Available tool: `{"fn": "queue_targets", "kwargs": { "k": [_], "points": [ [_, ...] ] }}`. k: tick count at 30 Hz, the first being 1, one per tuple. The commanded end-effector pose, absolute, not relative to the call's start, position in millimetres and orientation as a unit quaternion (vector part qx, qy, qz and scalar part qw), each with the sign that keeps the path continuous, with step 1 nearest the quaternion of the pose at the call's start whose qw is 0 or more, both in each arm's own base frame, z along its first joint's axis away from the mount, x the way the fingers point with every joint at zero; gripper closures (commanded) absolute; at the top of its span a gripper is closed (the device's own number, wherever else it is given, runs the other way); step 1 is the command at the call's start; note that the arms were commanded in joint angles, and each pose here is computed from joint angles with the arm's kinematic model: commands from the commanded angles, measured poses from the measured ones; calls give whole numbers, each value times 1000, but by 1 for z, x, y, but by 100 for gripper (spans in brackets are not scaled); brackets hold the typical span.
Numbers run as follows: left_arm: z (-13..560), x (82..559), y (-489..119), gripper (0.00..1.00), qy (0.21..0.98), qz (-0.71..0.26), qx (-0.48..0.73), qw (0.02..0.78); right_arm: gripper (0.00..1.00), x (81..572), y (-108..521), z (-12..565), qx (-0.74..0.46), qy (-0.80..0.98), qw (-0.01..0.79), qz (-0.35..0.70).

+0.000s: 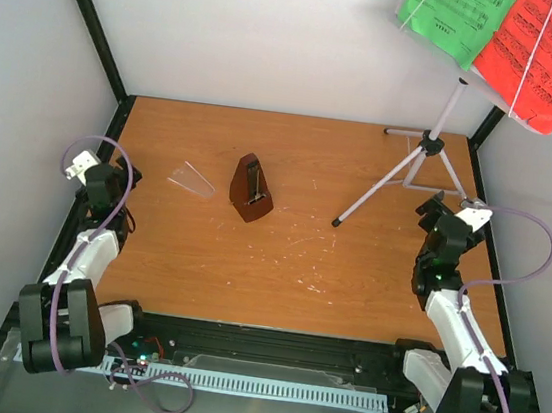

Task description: Pack up the instrument practice props

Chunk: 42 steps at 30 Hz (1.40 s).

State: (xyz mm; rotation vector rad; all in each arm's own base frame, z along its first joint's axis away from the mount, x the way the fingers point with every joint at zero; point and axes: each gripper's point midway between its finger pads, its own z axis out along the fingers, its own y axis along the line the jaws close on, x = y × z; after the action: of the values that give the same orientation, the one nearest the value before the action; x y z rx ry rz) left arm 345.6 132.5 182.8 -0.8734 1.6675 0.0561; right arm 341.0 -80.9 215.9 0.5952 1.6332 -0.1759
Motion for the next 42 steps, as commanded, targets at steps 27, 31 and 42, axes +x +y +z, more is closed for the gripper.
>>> {"fn": "queue_targets", "kwargs": {
  "k": [27,31,42],
  "points": [
    [273,357,-166,1,817,-378,190,393,0,305,147,294,-205,698,529,436],
    [265,347,-205,1,794,-369,288,387,0,298,165,292,-233,702,510,439],
    [244,394,-199,9,813,-272,287,428,0,290,190,270,-246,722,478,435]
  ]
}}
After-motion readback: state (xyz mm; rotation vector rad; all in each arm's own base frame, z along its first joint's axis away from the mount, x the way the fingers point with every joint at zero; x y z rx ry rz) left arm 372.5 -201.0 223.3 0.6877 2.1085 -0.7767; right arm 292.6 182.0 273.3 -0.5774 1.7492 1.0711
